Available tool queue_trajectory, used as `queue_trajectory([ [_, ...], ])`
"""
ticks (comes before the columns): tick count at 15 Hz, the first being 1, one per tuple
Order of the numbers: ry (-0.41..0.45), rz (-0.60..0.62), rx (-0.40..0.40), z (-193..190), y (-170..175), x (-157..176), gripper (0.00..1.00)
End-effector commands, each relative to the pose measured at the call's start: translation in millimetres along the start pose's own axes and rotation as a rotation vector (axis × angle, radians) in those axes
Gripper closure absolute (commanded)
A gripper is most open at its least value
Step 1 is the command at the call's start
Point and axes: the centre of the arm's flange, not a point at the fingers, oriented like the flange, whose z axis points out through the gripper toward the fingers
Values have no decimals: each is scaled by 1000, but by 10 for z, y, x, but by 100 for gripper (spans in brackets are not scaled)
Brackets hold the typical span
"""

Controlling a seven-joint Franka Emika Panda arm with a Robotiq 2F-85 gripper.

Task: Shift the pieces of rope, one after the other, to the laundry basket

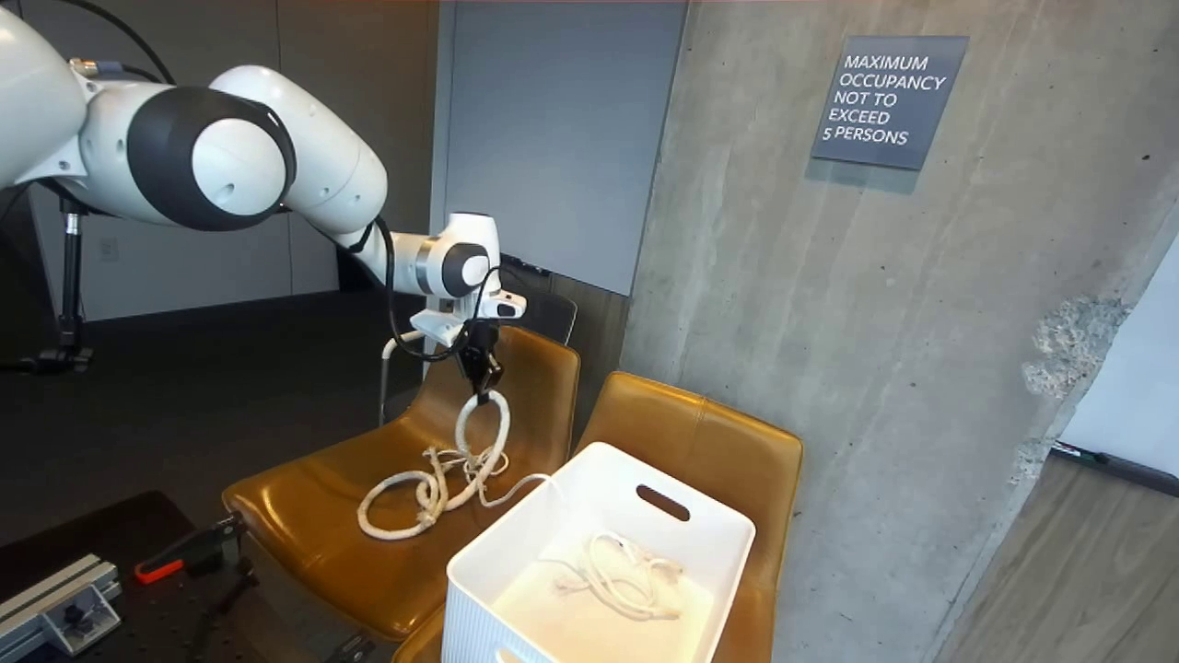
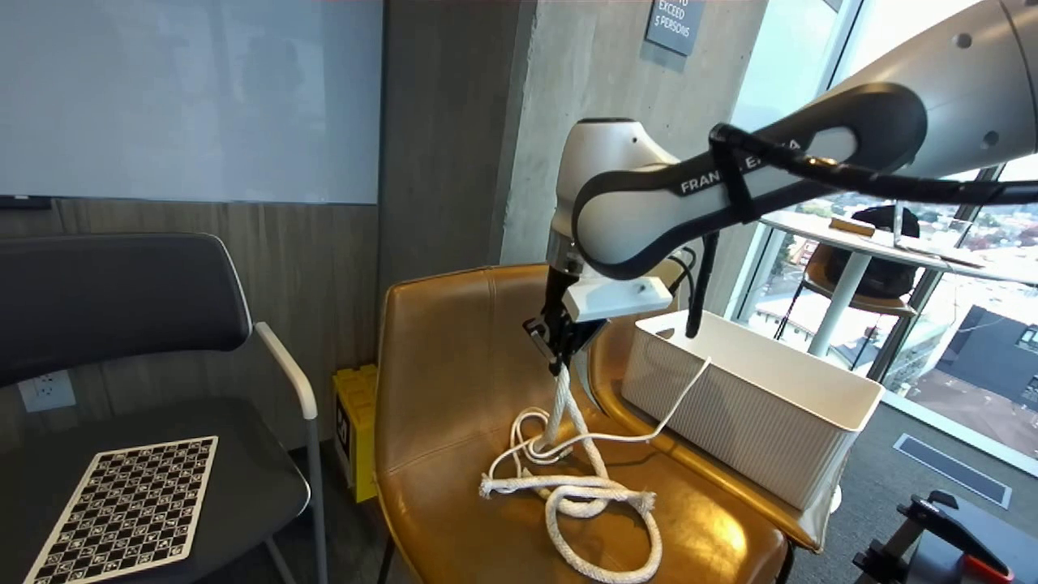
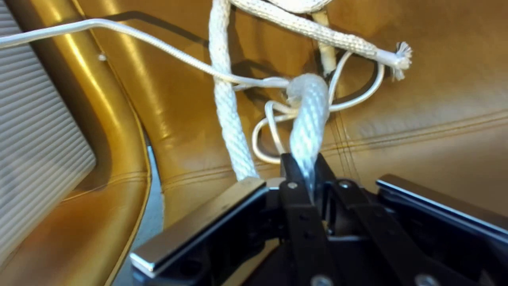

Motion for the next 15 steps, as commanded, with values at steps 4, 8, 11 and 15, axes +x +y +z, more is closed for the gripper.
queue_trajectory([
  [4,44,143,-153,-1599,910,229,97],
  [8,114,249,-158,-2538,1545,295,97],
  [11,172,336,-129,-3252,2063,347,97],
  [15,216,467,-123,-4021,3014,362,97],
])
